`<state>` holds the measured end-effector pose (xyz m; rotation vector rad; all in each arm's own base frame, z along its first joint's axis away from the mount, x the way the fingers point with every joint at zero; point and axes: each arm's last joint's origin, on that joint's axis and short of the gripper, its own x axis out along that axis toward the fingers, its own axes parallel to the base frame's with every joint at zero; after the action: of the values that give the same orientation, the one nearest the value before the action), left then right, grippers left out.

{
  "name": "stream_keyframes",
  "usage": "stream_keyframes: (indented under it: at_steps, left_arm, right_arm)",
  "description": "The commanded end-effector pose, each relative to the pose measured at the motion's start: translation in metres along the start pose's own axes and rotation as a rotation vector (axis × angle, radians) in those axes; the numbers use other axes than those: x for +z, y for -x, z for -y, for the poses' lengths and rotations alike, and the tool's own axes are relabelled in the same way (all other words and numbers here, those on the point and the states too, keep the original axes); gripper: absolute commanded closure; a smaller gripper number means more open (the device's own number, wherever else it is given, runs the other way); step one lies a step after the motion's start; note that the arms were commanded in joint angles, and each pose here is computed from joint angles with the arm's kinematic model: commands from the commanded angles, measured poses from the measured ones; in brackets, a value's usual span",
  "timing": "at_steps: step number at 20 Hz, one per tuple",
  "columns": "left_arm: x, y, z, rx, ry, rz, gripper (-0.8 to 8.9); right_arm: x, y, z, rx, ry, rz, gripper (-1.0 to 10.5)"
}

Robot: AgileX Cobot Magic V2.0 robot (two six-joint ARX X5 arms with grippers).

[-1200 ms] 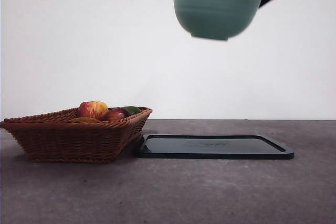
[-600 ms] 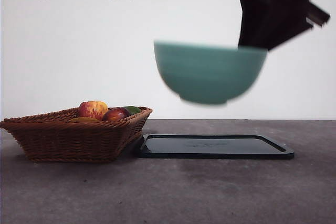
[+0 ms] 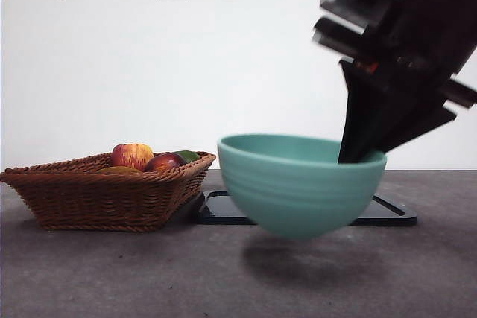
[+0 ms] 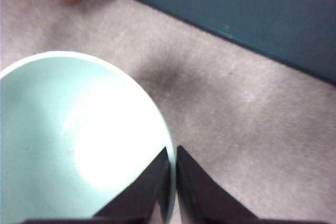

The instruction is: Pick up the wifruite, put it on the bowl, pick up the plate, put it on desk

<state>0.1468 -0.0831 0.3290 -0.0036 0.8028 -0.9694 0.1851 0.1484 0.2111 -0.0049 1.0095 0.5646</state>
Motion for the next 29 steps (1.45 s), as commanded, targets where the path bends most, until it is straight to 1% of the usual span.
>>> stream_keyframes:
  at_steps: [1, 5, 11, 12, 15, 20, 24, 29]
  left_arm:
    - [0.003, 0.001, 0.001, -0.007, -0.031, 0.012, 5.01]
    - [0.003, 0.001, 0.001, -0.008, -0.030, 0.011, 5.01]
    - [0.003, 0.001, 0.001, -0.008, -0.030, 0.011, 5.01]
    - [0.003, 0.001, 0.001, -0.008, -0.030, 0.011, 5.01]
    - [0.003, 0.001, 0.001, -0.008, -0.030, 0.011, 5.01]
    - [0.003, 0.001, 0.001, -0.008, -0.030, 0.011, 5.01]
    - [0.003, 0.001, 0.001, -0.008, -0.030, 0.011, 5.01]
    - [0.003, 0.001, 0.001, -0.008, -0.030, 0.011, 5.01]
  right_arm:
    - [0.001, -0.014, -0.002, -0.003, -0.008, -0.027, 9.4]
    - [0.000, -0.027, -0.001, -0.009, -0.007, -0.055, 9.4]
    - [-0.001, -0.030, -0.001, -0.008, -0.009, -0.069, 9.4]
    - [-0.001, -0.030, -0.001, -0.009, -0.012, -0.074, 9.2]
    - [-0.002, -0.031, 0.000, -0.013, -0.018, -0.086, 7.3]
    - [-0.001, -0.029, -0.001, -0.015, -0.033, -0.071, 7.1]
    - [0.010, -0.008, -0.006, -0.003, -0.029, -0.013, 6.8]
    - [0.020, 0.042, -0.014, 0.021, 0.031, 0.047, 6.8]
